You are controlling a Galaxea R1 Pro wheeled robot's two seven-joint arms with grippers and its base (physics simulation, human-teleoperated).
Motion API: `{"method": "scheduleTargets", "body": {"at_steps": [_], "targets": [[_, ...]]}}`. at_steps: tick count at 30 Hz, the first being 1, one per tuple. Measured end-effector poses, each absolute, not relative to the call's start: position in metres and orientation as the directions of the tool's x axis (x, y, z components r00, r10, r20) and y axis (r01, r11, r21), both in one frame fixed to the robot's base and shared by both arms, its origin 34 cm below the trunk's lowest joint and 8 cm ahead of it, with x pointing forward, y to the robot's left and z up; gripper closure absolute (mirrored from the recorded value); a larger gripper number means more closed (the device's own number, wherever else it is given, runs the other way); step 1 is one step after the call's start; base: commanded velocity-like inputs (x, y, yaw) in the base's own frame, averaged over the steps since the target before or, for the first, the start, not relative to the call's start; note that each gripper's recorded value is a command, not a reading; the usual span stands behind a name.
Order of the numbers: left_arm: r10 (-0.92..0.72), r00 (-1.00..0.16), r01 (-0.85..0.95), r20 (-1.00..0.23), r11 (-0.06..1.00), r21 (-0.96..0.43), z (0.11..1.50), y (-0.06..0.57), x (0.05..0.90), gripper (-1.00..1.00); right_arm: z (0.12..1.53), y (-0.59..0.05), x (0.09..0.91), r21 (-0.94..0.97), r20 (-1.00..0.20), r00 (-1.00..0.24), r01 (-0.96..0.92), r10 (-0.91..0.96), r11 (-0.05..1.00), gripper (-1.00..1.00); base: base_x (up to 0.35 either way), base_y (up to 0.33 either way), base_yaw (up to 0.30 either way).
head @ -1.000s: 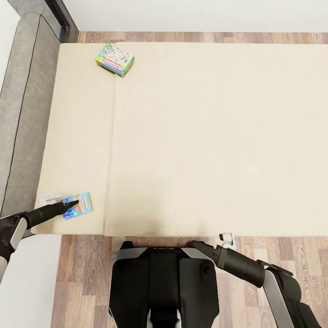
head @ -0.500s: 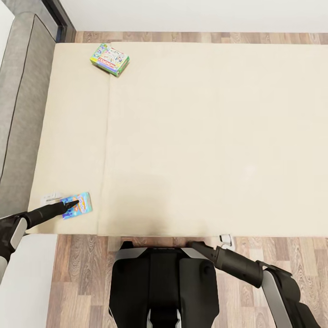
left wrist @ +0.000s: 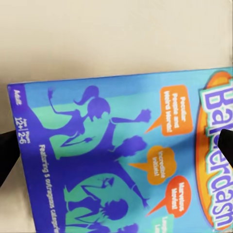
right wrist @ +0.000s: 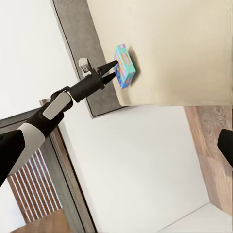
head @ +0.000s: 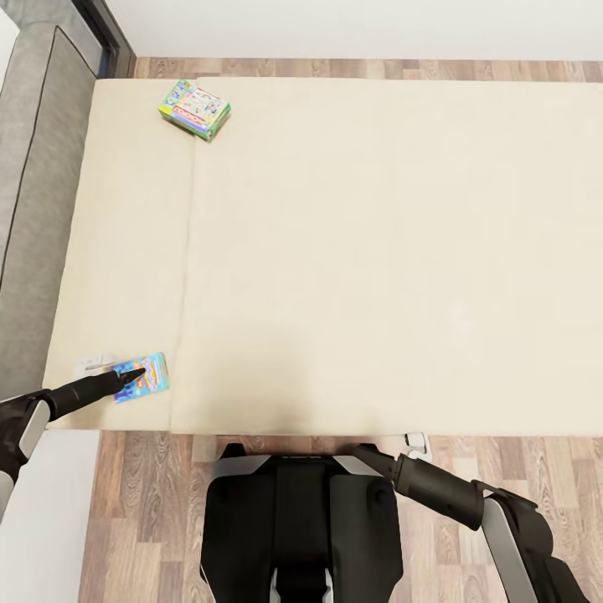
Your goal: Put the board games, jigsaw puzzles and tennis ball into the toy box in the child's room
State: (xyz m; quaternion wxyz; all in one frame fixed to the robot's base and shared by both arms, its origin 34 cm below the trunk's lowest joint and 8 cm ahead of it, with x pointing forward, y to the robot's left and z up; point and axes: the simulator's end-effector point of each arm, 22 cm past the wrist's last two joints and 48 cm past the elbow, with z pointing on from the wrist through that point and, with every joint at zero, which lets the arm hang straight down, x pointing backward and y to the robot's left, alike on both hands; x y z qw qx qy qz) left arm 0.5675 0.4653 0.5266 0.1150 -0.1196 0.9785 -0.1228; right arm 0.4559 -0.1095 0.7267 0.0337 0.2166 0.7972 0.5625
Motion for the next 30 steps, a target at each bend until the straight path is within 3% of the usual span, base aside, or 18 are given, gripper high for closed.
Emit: {"method": "scheduleTargets", "body": {"at_steps": [30], "targets": [[-0.266,-0.942,-0.208,-0.203,0.940,-0.270,0.5296,0.4664,0.5707,-1.00,0.7287,-0.1103,0.4576,0.913,0.186,-0.904,0.303,0.384,0.272,-1.00,-0.010,-0.052,-0.022]]}}
